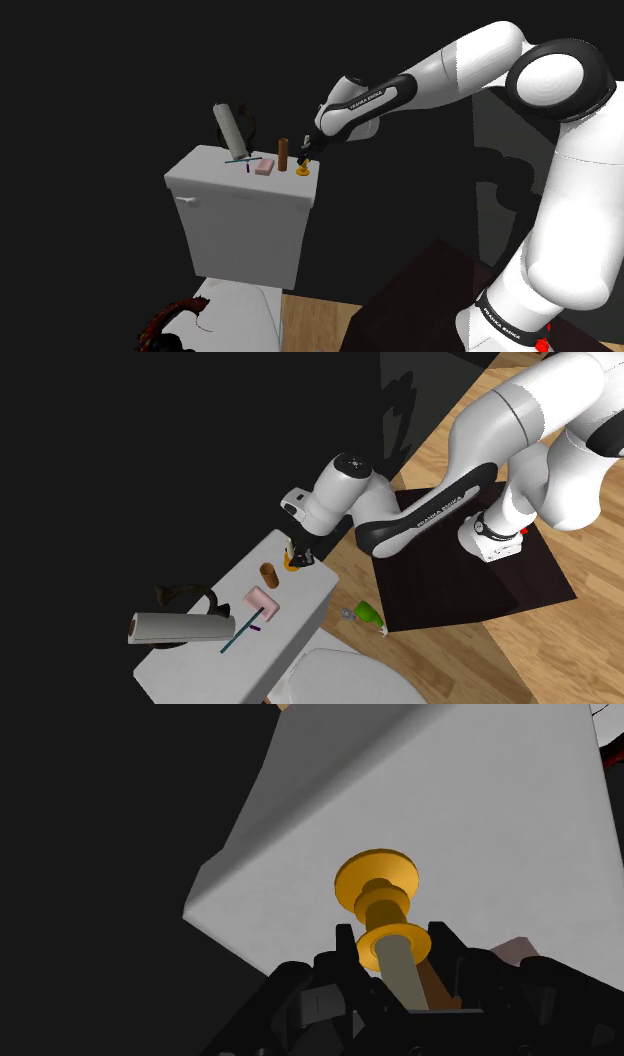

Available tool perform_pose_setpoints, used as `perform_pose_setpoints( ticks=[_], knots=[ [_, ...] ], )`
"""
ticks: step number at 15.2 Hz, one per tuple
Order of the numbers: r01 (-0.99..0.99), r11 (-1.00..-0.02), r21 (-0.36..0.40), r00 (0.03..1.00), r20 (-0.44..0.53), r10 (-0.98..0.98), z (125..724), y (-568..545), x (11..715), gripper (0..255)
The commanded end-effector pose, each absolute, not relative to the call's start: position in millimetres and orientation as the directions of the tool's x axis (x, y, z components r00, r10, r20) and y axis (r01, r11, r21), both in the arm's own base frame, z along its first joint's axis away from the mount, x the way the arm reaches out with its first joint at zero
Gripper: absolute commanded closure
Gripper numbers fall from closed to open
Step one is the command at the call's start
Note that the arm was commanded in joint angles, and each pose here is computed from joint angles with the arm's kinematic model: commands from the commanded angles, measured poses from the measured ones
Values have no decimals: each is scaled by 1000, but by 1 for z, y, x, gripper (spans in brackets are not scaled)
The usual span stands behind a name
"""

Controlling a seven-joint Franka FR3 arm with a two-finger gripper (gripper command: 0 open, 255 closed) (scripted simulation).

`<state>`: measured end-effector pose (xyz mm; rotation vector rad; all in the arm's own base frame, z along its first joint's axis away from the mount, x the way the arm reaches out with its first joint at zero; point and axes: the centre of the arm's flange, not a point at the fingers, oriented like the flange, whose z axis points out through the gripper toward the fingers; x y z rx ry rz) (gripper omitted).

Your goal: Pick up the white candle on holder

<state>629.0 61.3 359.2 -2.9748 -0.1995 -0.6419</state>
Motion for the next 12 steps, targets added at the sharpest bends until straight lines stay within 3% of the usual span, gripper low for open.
perform_pose_setpoints(
  ticks=[1,12],
  knots=[
    [147,-987,-62,903,416,108,359,61,629,255],
    [147,-987,-62,903,416,108,380,61,629,255]
  ],
)
